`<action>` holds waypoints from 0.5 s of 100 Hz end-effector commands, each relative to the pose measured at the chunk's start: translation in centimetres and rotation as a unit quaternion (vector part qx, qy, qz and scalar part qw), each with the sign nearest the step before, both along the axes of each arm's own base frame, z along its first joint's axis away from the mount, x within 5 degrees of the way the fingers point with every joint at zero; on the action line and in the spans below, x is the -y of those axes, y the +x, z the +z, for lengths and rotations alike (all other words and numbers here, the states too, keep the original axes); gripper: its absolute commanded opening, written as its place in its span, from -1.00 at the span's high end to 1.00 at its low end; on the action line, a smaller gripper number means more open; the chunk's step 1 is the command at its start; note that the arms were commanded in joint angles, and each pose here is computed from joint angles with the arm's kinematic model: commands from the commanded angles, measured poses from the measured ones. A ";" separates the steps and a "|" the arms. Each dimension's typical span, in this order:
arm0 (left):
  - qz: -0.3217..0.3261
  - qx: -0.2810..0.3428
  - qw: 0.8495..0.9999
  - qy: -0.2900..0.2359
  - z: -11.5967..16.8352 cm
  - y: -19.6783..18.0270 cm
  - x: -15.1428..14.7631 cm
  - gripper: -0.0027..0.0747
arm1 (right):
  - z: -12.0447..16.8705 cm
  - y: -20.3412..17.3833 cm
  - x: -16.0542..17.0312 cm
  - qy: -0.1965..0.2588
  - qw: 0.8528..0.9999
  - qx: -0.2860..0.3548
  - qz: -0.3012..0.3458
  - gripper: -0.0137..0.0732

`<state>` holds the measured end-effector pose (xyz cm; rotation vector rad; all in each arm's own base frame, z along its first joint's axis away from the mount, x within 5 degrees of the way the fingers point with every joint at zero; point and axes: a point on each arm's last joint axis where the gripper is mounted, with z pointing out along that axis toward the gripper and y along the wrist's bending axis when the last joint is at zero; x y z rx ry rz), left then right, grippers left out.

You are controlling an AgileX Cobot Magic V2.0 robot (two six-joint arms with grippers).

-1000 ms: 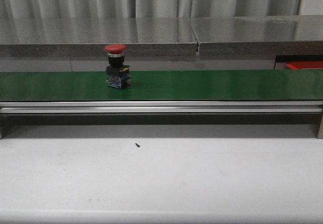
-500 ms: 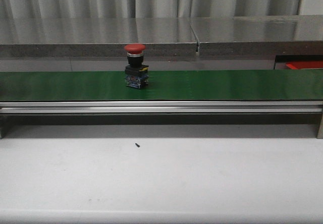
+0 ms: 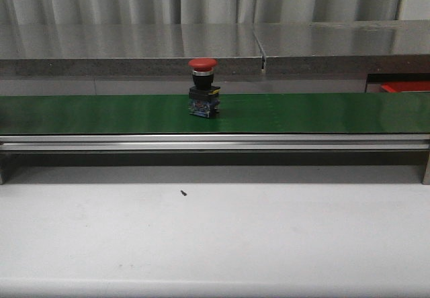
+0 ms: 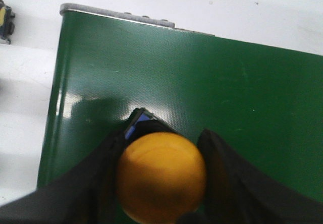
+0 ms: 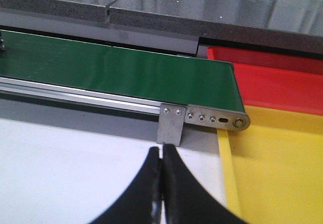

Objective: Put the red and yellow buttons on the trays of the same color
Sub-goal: 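Grasp the yellow button and set it on the conveyor, left gripper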

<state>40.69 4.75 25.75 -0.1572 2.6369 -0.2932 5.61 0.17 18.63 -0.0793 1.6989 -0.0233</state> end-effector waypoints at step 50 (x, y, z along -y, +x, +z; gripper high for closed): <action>-0.019 0.144 0.989 0.018 8.6 -2.1 2.0 -0.70 | 0.8 -0.1 0.0 -0.005 0.999 0.047 0.000 0.84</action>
